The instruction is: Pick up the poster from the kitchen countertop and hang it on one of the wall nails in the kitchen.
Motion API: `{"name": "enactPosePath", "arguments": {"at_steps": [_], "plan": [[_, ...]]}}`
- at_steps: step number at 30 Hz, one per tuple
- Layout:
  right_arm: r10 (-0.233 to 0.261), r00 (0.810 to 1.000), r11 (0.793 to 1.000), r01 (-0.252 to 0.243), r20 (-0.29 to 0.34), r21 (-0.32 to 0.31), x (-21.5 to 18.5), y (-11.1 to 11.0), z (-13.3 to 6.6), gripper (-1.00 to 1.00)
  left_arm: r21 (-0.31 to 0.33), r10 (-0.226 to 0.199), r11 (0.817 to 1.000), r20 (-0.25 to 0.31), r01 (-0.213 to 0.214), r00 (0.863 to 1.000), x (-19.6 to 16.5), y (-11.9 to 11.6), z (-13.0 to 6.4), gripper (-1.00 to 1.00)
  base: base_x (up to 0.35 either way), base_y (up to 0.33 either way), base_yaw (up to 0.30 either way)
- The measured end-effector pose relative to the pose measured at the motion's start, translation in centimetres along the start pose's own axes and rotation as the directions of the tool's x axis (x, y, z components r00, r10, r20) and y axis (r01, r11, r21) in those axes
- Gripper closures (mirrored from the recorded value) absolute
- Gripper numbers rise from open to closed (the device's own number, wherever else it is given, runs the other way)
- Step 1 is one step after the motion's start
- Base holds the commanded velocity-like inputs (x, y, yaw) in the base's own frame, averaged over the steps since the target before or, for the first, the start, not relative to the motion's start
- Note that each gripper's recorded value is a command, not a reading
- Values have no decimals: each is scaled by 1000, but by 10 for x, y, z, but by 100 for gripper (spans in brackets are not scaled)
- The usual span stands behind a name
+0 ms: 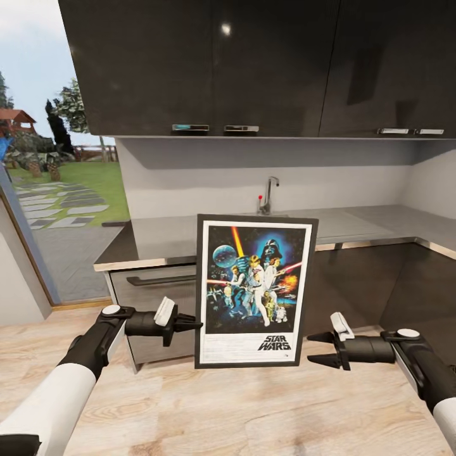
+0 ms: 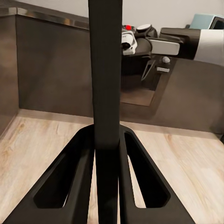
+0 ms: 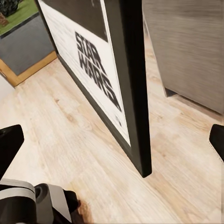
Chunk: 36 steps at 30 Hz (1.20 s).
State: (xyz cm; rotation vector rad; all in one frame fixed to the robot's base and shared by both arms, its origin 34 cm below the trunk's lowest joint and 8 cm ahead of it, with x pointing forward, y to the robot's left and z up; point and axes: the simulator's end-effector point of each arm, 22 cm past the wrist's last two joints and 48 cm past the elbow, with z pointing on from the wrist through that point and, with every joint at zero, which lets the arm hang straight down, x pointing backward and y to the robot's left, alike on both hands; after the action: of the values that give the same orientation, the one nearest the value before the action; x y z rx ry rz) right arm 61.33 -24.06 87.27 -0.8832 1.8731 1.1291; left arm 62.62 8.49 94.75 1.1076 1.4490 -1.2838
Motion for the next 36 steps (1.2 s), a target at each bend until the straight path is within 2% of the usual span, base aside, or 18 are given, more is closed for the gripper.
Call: {"name": "enactPosePath", "arguments": {"at_steps": [2,6,16,36], "plan": [[-25,1000,1000,25,5,-4,0,-1,2,-100,3,1,1000,1,-1,1000,0,-1,2,100,0,0,0],[-35,999,999,35,8,-6,0,-1,3,-100,10,3,1000,7,-3,1000,-2,-2,6,100,0,0,0],[-38,999,999,38,9,-8,1,-1,4,-100,23,4,1000,17,-4,1000,-5,-5,14,100,0,0,0],[-42,999,999,42,9,-10,0,0,4,-100,23,4,1000,18,-4,1000,-5,-5,14,100,0,0,0]]}}
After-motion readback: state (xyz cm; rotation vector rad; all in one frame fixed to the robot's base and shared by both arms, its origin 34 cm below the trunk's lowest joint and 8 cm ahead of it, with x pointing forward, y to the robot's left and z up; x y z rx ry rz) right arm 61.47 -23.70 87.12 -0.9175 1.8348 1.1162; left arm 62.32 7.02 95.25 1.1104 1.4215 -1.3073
